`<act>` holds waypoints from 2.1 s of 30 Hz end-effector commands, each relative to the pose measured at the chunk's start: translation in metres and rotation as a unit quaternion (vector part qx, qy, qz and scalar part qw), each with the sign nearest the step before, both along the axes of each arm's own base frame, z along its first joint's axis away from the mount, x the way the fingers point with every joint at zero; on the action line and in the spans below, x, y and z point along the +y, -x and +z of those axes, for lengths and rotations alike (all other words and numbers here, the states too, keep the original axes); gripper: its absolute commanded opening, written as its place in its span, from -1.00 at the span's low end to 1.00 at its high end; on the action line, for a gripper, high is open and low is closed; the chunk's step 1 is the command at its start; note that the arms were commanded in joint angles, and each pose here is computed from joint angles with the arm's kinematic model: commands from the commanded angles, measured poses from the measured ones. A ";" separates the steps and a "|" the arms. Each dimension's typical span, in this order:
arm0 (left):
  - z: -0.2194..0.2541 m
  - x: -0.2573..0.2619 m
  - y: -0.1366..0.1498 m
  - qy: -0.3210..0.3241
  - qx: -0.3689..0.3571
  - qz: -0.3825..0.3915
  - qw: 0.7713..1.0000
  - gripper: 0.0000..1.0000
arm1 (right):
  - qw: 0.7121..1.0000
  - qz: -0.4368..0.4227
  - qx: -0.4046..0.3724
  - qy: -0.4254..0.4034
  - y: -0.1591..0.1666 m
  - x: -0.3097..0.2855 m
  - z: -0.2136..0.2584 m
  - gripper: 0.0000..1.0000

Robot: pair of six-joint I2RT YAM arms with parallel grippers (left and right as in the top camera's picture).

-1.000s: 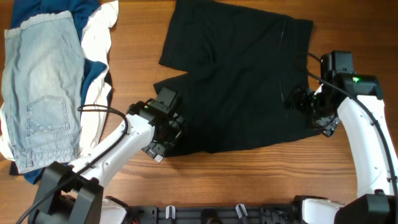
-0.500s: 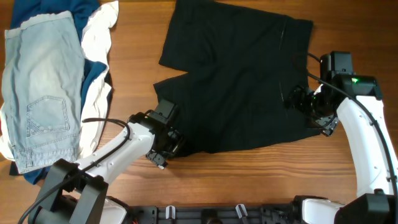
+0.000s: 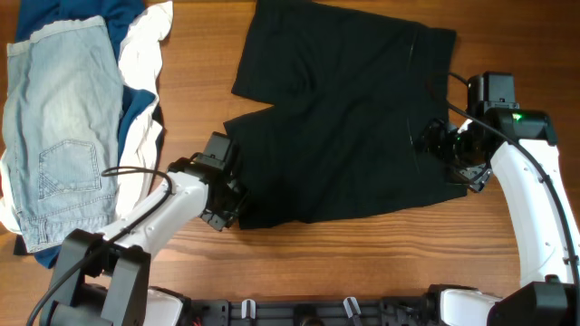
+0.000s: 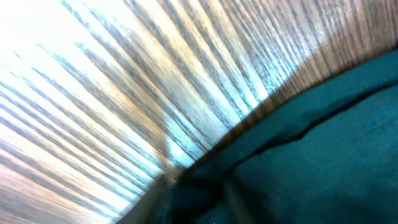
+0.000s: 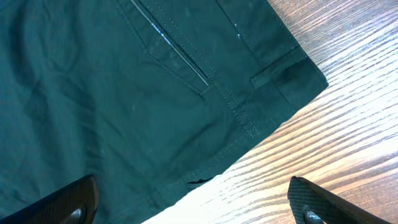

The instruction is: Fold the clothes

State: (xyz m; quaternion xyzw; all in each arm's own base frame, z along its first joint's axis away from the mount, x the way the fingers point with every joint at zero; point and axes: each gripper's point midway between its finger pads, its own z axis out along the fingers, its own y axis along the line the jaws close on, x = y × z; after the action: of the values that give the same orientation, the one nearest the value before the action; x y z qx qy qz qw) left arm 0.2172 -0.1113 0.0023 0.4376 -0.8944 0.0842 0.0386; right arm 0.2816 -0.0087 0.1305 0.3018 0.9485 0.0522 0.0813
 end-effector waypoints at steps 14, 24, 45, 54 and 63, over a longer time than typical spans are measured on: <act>0.004 -0.017 0.012 0.095 0.020 -0.088 0.991 0.95 | 1.000 0.015 0.010 -0.001 0.007 0.001 -0.003 0.93; -0.038 -0.035 0.030 0.046 0.059 -0.158 0.985 0.58 | 1.000 0.019 0.003 0.001 0.003 0.001 -0.003 0.92; -0.018 0.045 -0.036 0.011 -0.032 -0.050 0.998 -0.92 | 0.984 -0.075 0.132 -0.093 0.074 0.032 -0.075 0.43; -0.018 0.045 -0.038 0.011 -0.036 -0.050 0.998 -0.92 | 0.988 -0.104 0.095 -0.058 0.069 0.019 -0.117 0.25; -0.018 0.047 -0.035 0.006 -0.033 -0.066 0.997 -0.92 | 0.987 -0.124 0.097 0.025 0.052 -0.011 -0.155 0.26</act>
State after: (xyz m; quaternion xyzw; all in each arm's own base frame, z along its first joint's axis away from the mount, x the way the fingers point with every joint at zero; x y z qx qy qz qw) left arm 0.2571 -0.0875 -0.0045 0.3726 -0.9141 0.1561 0.0352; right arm 0.2372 -0.0034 -0.0054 0.4115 0.9103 0.0435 0.0106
